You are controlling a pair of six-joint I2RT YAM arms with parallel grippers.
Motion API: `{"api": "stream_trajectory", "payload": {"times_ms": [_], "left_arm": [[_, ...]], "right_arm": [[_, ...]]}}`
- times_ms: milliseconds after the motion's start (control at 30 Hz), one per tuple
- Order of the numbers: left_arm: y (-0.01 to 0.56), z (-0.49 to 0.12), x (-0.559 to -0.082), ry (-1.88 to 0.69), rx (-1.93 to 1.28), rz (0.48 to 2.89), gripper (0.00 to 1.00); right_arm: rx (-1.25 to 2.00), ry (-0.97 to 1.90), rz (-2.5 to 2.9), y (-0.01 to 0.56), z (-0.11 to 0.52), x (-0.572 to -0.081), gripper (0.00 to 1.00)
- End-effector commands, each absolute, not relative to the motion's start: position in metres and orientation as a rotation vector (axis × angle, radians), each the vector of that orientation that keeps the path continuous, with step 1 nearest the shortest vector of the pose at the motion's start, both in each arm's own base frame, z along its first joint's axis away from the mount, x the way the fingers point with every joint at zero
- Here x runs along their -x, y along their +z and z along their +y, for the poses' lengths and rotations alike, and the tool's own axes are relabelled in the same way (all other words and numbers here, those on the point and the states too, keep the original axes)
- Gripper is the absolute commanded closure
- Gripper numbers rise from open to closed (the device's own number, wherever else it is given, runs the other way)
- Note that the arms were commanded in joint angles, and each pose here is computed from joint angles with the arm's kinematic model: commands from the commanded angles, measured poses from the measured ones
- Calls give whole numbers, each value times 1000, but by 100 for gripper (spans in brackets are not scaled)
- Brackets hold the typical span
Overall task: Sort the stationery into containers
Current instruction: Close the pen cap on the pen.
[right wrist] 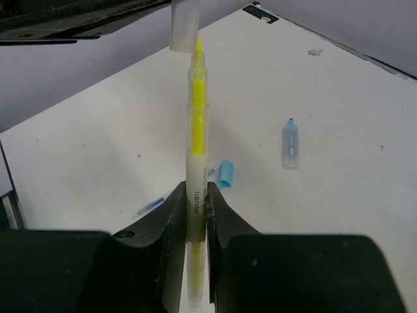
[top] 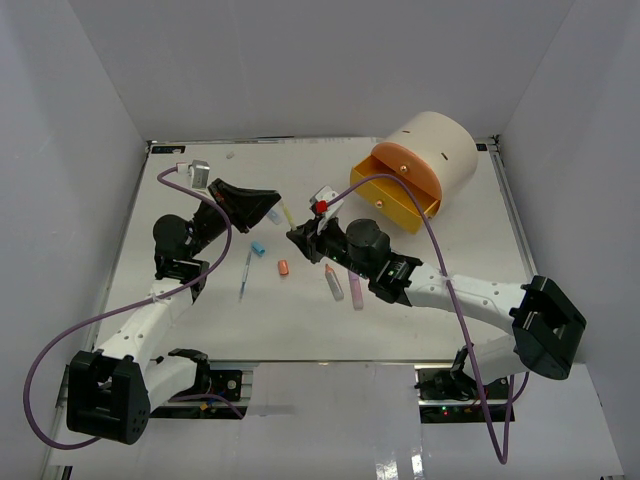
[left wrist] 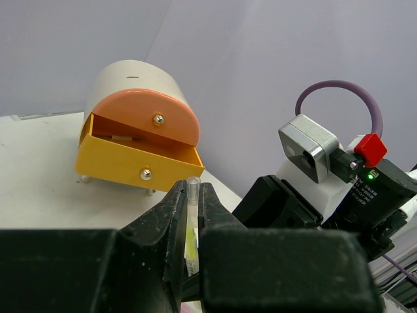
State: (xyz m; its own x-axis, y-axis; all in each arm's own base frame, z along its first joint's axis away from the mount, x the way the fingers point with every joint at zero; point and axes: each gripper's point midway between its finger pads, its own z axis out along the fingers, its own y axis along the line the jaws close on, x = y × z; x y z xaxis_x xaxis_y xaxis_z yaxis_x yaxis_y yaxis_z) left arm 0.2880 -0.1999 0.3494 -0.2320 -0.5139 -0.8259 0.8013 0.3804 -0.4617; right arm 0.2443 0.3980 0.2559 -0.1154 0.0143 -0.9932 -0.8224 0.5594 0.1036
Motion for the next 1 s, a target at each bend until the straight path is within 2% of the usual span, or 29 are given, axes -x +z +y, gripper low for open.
{"api": "stream_trajectory", "payload": {"times_ms": [0, 967], "left_arm": [[352, -199, -288, -1242, -281, 1292, 100], [349, -196, -290, -1231, -263, 1287, 100]], "right_arm": [[683, 893, 1435, 290, 402, -239, 92], [719, 898, 1484, 271, 397, -231, 92]]}}
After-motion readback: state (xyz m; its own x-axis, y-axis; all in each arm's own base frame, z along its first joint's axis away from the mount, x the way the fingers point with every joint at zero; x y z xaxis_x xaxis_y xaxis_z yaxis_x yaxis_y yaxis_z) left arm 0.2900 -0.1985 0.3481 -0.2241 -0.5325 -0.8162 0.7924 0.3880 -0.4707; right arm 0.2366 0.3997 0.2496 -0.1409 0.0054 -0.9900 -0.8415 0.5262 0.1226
